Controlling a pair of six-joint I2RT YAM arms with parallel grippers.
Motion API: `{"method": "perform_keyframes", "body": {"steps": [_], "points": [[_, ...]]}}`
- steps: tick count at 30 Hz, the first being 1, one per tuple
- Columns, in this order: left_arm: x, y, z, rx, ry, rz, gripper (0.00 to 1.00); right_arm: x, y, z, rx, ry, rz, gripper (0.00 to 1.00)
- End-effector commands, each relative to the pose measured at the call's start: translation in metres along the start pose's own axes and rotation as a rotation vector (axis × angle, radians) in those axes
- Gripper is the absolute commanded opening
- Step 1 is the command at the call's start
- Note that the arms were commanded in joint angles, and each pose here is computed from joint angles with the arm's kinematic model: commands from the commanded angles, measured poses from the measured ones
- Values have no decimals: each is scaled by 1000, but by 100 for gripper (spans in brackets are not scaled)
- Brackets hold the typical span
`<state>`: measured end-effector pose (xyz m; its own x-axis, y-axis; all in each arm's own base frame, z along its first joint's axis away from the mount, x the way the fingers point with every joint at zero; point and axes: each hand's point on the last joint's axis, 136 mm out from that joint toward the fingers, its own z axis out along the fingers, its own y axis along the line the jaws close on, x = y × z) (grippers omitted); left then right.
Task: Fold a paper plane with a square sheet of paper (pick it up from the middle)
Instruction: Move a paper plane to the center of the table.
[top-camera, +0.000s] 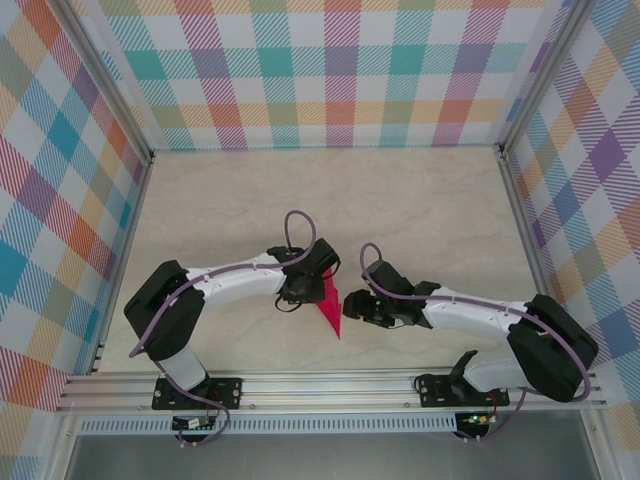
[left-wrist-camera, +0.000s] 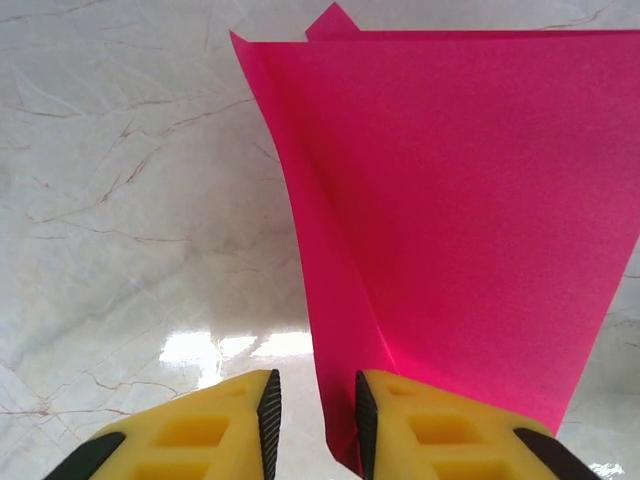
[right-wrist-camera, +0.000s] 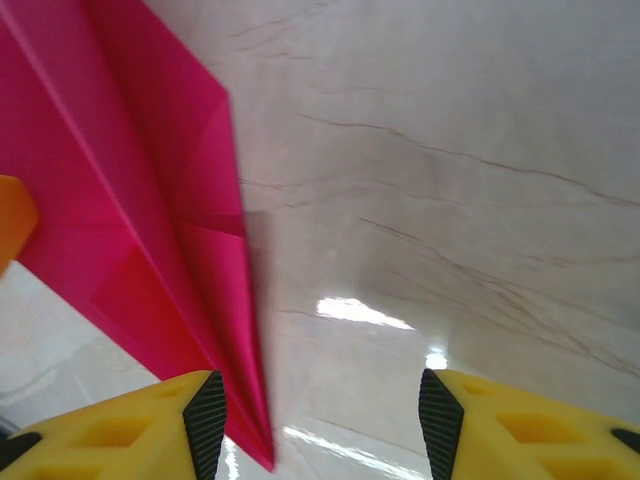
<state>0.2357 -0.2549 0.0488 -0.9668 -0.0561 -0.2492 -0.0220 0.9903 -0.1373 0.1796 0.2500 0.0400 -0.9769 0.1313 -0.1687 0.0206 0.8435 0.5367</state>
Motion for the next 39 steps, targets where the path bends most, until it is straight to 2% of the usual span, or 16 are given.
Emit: {"method": "perform_keyframes", "body": {"steps": [1, 7, 13, 17, 25, 31, 36, 39], "points": [[-1, -2, -4, 51, -14, -17, 24, -10, 36, 3, -133, 8, -59, 55], [-1, 3, -2, 34, -17, -8, 12, -12, 51, 9, -187, 25, -104, 55], [0, 3, 0, 46, -17, -8, 11, -18, 50, 16, -171, 29, -112, 56], [-1, 3, 0, 44, -21, -6, 11, -18, 57, 22, -219, 51, -115, 56], [-1, 6, -1, 34, -27, -1, 10, -17, 47, 27, -201, 41, -89, 64], [-2, 6, -1, 37, -29, 0, 10, -9, 67, 22, -352, 63, -153, 59], [-3, 6, -1, 43, -29, -2, 9, -5, 68, 18, -348, 65, -196, 59], [-4, 5, -1, 45, -32, -6, 9, -2, 66, 21, -325, 78, -215, 55]]}}
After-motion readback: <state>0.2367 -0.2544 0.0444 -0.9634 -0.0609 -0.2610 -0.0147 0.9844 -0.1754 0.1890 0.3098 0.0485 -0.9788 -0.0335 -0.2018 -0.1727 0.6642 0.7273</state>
